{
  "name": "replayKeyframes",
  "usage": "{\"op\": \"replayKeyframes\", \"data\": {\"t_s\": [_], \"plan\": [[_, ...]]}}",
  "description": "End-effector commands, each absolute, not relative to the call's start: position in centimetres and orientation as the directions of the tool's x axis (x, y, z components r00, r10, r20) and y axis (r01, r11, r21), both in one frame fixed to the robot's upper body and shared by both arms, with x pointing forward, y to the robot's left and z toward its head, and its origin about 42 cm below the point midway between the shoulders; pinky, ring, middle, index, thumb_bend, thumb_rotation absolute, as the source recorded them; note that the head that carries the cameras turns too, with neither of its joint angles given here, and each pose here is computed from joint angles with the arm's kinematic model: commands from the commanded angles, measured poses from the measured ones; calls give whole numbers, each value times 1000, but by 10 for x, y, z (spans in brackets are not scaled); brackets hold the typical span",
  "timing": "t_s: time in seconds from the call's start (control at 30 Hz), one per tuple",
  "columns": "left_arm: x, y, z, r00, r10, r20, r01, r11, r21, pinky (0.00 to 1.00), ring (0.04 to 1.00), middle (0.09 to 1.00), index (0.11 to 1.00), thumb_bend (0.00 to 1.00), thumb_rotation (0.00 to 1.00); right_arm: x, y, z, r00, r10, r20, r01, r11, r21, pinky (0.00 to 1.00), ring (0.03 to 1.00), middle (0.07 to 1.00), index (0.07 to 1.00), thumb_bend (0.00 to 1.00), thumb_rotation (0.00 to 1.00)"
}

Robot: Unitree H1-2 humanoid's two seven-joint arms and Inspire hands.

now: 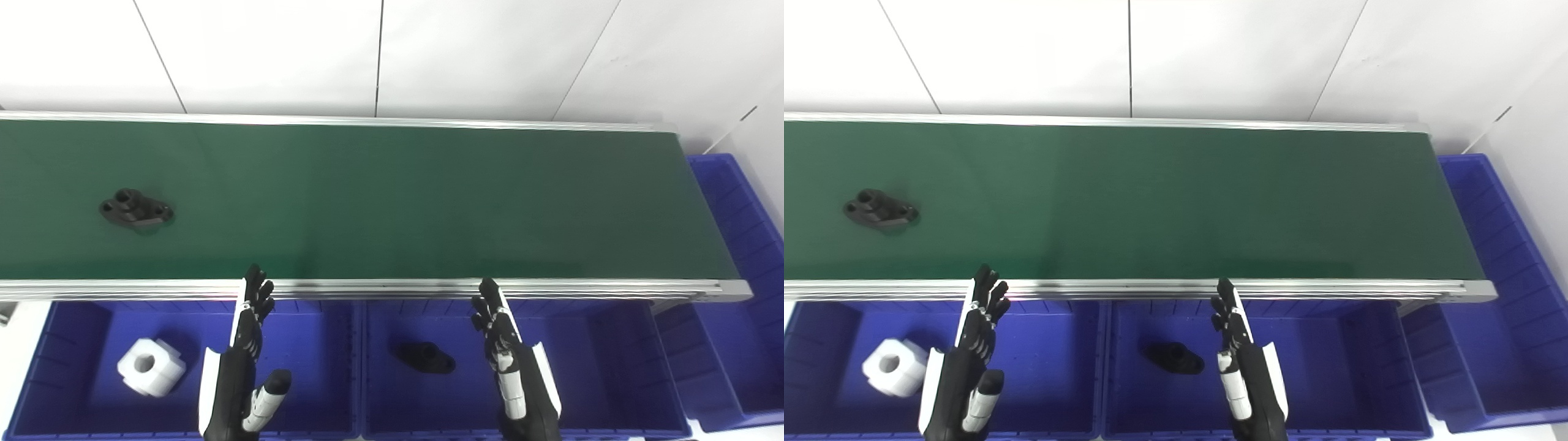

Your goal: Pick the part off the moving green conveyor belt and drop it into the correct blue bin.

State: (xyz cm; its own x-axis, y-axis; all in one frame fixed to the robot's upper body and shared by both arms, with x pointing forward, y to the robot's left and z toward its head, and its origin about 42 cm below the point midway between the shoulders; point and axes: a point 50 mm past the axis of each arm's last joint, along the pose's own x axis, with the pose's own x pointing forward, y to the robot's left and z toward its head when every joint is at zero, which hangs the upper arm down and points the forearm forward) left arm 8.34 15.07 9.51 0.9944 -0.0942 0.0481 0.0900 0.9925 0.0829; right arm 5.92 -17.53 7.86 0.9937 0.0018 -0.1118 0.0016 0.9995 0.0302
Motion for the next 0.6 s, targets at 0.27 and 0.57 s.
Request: {"op": "replayKeyframes", "data": {"t_s": [0.27,0.57], "plan": [[84,143,95,990,-103,92,98,993,62,946,967,999,1000,716,957,60,-180,83,1000,-1,-31,2,1000,29,977,980,1000,1000,835,1000],[86,139,83,988,-99,117,88,992,93,895,957,1000,1000,733,991,57,-186,71,999,-8,-34,9,999,38,989,985,1000,1000,858,988]]}}
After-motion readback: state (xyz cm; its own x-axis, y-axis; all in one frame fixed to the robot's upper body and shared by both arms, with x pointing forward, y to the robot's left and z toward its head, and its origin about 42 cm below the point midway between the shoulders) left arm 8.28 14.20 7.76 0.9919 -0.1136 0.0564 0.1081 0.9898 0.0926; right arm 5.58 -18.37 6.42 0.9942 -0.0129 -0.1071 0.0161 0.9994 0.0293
